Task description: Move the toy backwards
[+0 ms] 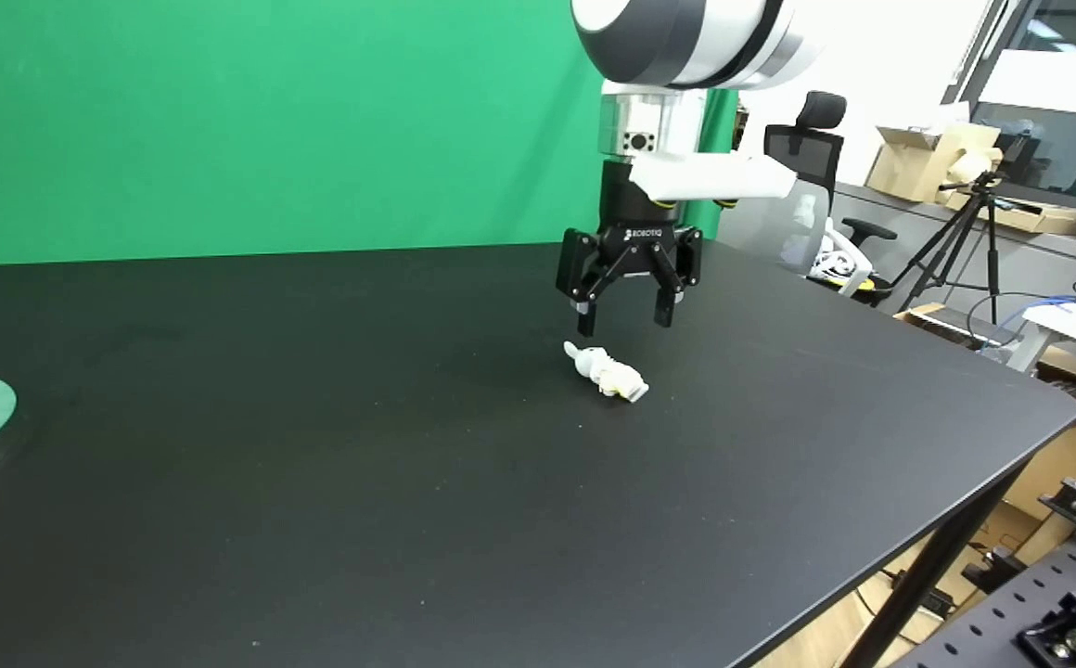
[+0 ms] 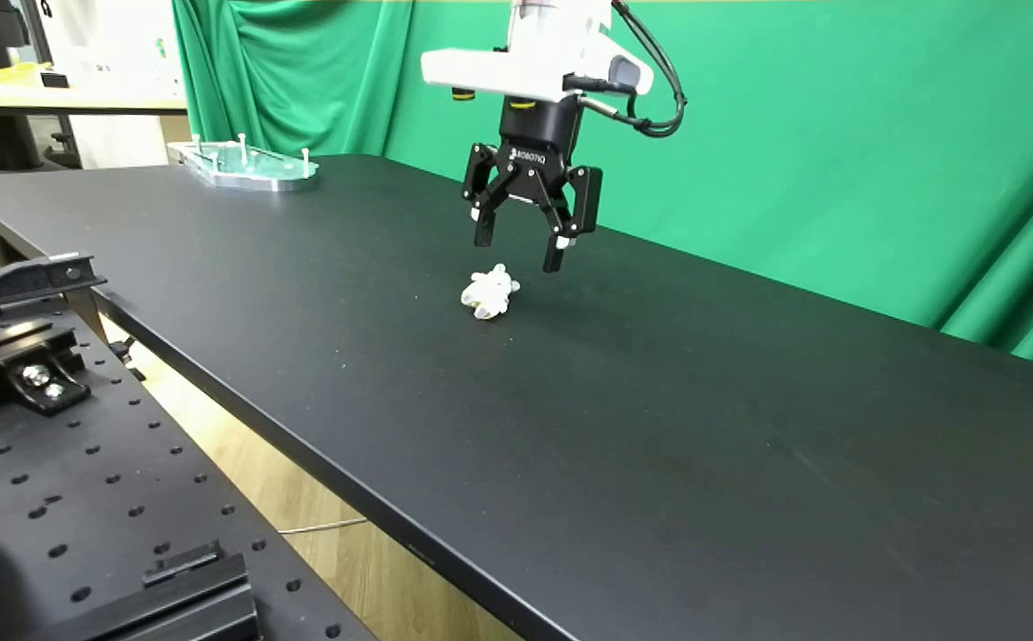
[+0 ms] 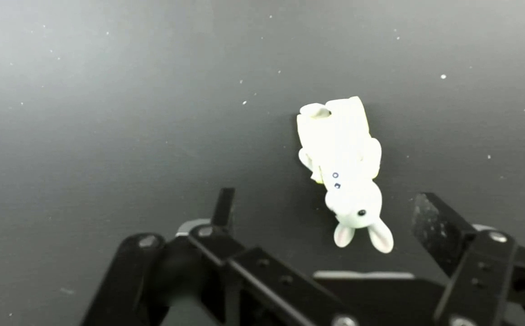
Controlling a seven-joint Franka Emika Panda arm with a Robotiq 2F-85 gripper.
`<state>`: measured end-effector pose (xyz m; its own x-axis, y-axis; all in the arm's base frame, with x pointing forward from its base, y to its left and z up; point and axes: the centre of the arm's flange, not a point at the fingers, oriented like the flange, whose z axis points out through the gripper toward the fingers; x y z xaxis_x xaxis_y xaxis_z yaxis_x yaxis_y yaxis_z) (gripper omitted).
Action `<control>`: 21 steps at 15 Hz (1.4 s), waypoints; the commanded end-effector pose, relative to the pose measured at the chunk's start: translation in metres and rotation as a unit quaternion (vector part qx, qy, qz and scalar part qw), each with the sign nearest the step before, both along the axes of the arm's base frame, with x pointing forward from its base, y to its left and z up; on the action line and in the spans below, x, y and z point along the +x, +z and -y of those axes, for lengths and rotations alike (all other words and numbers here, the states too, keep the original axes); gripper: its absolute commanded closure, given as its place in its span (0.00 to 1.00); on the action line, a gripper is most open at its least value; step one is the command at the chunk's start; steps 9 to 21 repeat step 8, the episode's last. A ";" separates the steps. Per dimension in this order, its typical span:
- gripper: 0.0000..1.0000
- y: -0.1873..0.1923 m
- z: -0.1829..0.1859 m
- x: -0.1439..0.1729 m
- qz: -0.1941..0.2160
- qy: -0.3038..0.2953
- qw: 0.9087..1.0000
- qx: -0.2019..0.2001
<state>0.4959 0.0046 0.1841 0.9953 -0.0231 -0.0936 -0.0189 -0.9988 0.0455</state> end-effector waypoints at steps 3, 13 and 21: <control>0.00 0.041 0.002 -0.002 0.010 -0.031 0.999 -0.007; 0.00 0.055 0.008 0.000 0.003 -0.033 0.999 -0.001; 0.00 0.055 0.008 0.000 0.003 -0.033 0.999 -0.001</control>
